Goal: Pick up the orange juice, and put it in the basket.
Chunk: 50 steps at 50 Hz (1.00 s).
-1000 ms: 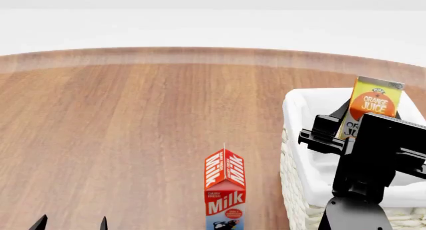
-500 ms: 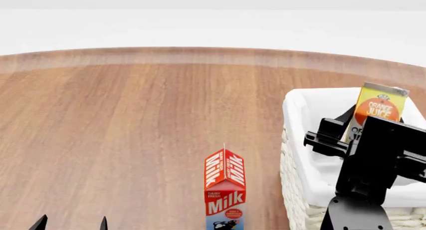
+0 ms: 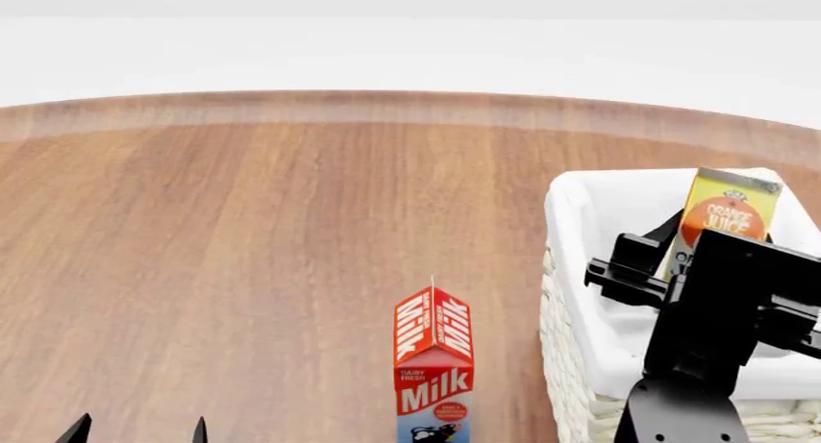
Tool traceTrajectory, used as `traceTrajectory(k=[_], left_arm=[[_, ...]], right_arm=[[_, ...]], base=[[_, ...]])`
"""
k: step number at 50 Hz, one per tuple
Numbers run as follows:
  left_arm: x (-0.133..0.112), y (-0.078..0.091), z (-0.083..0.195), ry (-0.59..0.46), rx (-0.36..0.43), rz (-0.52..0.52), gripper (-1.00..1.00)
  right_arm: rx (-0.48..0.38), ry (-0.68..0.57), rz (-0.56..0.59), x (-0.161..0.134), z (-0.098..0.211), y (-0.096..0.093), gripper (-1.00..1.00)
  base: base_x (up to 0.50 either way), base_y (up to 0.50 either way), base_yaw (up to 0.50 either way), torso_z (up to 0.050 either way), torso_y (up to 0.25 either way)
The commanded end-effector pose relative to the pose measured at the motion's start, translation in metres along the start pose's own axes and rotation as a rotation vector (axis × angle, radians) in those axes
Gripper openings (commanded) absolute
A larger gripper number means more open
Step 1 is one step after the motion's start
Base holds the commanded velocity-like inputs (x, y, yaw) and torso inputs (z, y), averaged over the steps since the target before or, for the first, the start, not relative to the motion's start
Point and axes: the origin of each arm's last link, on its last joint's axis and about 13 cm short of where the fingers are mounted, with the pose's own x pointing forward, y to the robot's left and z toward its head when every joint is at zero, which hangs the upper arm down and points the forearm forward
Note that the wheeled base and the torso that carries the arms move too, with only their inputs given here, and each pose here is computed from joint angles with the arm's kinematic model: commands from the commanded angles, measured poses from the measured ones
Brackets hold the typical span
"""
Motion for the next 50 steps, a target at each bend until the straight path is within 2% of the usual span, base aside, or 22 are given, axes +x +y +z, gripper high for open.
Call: traceTrajectory(k=[1,21,27,50], left_arm=[[0.0,0.0,0.0,0.0,0.0,0.0,1.0],[0.0,0.0,0.0,0.0,0.0,0.0,1.0],[0.0,0.0,0.0,0.0,0.0,0.0,1.0],[0.0,0.0,0.0,0.0,0.0,0.0,1.0]], right_arm=[[-0.038,-0.021,0.007,0.004,0.0,0.002,1.0],[-0.016,-0.055,0.033,-0.006,0.007,0.004,1.0],[0.027,-0.102,0.071,-0.018,0.014,0.003,1.0],[0.036,-0.199,0.156,-0.042,0.047,0.0,1.0]], base=[[0.0,0.0,0.0,0.0,0.0],[0.0,0.0,0.0,0.0,0.0],[0.0,0.0,0.0,0.0,0.0],[0.0,0.0,0.0,0.0,0.0]])
